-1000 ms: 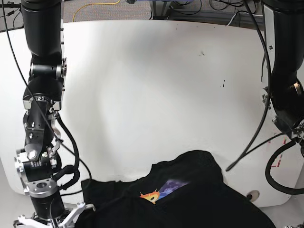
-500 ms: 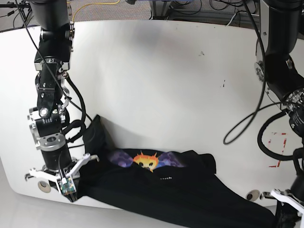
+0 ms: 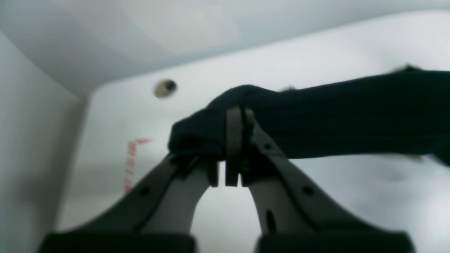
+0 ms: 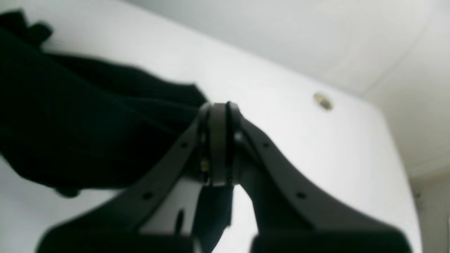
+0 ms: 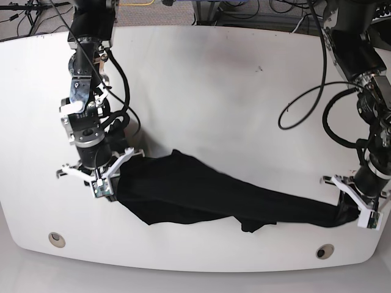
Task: Fold the T-shirt properly
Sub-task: 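Lay the T-shirt flat by dragging both grippers back across the table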
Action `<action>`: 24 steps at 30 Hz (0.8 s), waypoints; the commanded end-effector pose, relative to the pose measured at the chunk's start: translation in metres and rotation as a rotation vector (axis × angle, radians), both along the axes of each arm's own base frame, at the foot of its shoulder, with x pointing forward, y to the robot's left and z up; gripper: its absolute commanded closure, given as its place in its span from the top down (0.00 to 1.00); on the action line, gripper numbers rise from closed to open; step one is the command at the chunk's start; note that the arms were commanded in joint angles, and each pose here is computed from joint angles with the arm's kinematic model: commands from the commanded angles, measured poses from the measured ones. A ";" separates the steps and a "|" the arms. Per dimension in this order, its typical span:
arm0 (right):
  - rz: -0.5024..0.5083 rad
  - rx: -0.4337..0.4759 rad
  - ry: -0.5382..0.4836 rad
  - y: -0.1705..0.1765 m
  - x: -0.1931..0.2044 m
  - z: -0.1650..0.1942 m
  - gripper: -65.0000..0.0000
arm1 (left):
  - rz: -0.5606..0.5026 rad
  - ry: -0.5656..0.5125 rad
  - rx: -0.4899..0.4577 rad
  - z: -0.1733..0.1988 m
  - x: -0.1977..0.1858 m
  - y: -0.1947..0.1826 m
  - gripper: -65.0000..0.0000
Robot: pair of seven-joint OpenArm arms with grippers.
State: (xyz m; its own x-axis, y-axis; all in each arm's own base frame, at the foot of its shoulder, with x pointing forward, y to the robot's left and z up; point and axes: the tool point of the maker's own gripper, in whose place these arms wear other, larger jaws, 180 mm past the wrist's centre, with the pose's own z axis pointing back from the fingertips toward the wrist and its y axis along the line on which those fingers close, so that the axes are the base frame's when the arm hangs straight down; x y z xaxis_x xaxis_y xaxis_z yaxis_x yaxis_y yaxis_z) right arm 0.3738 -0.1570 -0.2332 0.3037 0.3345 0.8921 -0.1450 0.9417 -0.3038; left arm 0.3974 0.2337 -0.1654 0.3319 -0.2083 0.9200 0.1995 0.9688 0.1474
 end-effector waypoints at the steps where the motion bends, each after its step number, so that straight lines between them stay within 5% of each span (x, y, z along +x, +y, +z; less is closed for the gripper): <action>1: -0.010 0.017 -0.020 0.002 -0.005 0.002 0.00 | 0.035 -0.040 0.022 0.005 -0.012 0.013 0.00; 12: -0.024 0.117 0.154 0.024 -0.052 -0.061 0.00 | 0.062 0.197 0.044 -0.081 -0.074 0.029 0.00; 24: -0.041 0.189 0.304 0.043 -0.099 -0.106 0.00 | 0.095 0.381 0.067 -0.133 -0.131 0.045 0.00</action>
